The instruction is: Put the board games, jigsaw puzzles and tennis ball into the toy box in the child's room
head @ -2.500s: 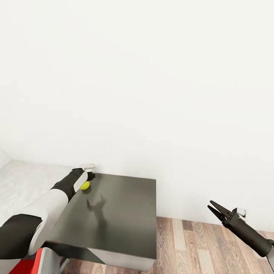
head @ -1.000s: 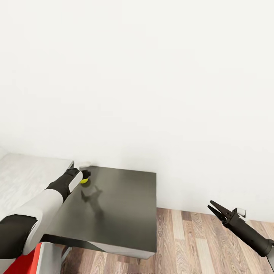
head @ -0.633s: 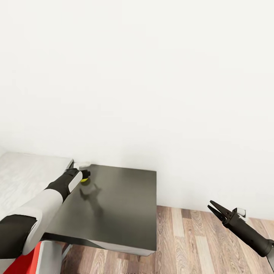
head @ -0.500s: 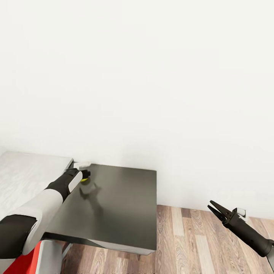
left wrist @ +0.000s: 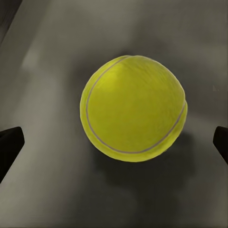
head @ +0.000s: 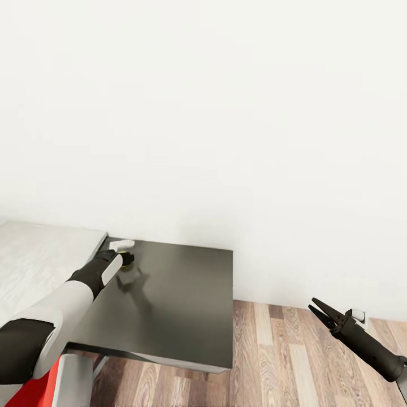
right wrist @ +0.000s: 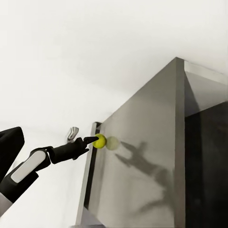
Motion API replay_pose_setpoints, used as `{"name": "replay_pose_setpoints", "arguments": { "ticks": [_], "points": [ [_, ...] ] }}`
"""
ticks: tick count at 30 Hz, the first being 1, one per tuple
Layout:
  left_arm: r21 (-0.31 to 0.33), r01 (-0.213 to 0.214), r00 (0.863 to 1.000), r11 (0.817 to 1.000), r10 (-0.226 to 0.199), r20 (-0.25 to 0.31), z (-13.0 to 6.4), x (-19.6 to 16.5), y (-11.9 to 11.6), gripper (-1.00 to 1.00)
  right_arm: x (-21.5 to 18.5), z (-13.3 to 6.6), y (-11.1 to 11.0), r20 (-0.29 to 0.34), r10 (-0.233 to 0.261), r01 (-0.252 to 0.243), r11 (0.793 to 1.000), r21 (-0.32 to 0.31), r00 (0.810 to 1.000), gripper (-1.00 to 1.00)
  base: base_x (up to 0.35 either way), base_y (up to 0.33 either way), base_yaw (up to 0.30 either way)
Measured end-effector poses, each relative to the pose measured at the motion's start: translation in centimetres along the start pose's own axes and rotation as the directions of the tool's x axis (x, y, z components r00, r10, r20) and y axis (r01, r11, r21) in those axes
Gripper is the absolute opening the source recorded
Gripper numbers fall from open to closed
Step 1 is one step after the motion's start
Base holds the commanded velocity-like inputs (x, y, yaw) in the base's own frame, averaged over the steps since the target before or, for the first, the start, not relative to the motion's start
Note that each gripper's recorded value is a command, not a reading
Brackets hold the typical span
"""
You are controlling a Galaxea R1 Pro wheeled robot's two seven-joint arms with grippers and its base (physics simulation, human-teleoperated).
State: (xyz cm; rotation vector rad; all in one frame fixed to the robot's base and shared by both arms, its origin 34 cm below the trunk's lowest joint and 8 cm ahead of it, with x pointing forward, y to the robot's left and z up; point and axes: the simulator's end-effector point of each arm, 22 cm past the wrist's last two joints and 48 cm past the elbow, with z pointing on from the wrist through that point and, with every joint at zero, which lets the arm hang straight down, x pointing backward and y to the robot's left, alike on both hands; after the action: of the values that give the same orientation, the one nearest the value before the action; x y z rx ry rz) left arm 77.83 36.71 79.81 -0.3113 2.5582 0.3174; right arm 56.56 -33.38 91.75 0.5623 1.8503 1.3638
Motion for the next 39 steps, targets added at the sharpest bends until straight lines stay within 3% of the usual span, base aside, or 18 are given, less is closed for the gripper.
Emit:
{"name": "replay_pose_setpoints", "arguments": {
  "ticks": [15,39],
  "points": [
    [-0.003,-0.007,1.0,1.0,0.007,-0.021,1.0,1.2,-0.1,1.0,0.5,0.0,-1.0,-0.008,0.015,-0.015,1.0,0.017,1.0,1.0,0.0,0.0,0.0],
    [0.0,-0.008,1.0,1.0,0.008,-0.021,1.1,1.2,-0.3,1.0,0.6,0.0,-1.1,-0.008,0.017,-0.017,1.0,0.02,1.0,1.0,0.045,0.0,0.0]
  ]
}}
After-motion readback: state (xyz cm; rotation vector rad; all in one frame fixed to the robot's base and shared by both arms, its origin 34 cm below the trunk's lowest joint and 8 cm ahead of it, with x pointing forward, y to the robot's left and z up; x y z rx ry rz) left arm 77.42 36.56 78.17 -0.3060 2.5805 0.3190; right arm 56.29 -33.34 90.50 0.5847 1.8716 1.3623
